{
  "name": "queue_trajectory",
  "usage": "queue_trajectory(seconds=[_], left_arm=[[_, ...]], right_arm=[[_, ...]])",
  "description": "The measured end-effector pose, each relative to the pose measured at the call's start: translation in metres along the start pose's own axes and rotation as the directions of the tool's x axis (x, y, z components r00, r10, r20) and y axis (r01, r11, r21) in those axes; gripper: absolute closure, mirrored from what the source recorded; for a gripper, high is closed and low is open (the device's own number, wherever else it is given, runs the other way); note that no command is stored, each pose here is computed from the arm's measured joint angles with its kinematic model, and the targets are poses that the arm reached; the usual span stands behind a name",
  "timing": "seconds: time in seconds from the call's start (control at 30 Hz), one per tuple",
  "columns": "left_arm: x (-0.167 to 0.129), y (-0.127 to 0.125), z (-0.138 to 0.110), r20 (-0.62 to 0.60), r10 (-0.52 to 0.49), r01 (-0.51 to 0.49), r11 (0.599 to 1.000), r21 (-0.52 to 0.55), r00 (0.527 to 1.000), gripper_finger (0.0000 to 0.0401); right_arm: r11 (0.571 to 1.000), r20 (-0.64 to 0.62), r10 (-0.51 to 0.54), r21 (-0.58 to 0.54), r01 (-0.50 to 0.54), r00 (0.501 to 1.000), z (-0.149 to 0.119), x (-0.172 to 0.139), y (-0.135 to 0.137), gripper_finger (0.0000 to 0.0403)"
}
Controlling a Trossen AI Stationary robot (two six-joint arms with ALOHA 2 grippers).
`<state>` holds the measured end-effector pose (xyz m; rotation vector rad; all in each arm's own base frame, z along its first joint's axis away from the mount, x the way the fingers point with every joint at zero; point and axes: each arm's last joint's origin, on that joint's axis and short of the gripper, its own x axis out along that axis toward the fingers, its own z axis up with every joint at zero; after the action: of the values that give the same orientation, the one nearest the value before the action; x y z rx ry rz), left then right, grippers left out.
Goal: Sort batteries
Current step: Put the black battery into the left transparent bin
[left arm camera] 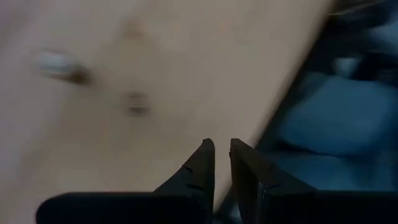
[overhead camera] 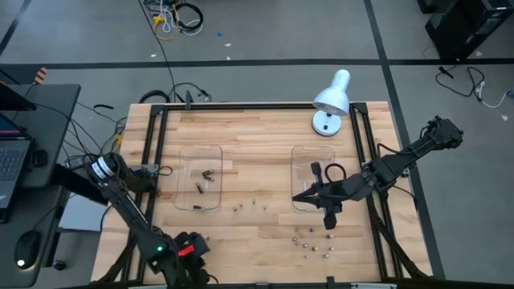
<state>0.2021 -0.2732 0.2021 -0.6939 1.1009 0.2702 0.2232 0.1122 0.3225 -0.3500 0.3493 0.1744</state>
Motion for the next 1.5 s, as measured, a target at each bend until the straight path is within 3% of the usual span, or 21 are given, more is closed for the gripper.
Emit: queue_trajectory(seconds=[0.2, 0.47, 0.6, 0.97, 1.13, 1.5], left_arm=[[-0.0014, 0.0021, -0.0001, 0.008, 0.044, -0.045, 0.995, 0.086, 0.999, 0.0360], [-0.0017, 0.0049, 0.0027, 0.107, 0.071, -0.095, 0.966, 0.242, 0.992, 0.0359], [-0.0019, 0.0101, 0.0024, 0.105, 0.120, -0.145, 0.951, 0.272, 0.987, 0.0359], [-0.0020, 0.0101, 0.0023, 0.109, 0.120, -0.146, 0.950, 0.276, 0.987, 0.0359], [-0.0019, 0.0096, 0.0026, 0.121, 0.114, -0.151, 0.918, 0.367, 0.986, 0.0358], [0.0017, 0.0101, 0.0018, 0.131, 0.126, -0.168, 0.906, 0.389, 0.983, 0.0284]], right_arm=[[1.000, -0.019, 0.004, -0.004, -0.004, 1.000, -0.0019, 0.0000, 0.0004, 0.0400], [1.000, -0.020, 0.004, -0.003, -0.004, 1.000, -0.0020, 0.0000, 0.0004, 0.0400], [1.000, -0.020, 0.004, -0.003, -0.004, 1.000, -0.0020, 0.0000, 0.0004, 0.0400], [1.000, -0.020, 0.004, -0.003, -0.005, 1.000, -0.0020, 0.0000, 0.0004, 0.0400], [1.000, -0.020, 0.004, -0.003, -0.005, 1.000, -0.0020, 0.0000, 0.0004, 0.0400], [1.000, -0.020, 0.005, -0.002, -0.005, 1.000, -0.0020, 0.0000, 0.0004, 0.0400]])
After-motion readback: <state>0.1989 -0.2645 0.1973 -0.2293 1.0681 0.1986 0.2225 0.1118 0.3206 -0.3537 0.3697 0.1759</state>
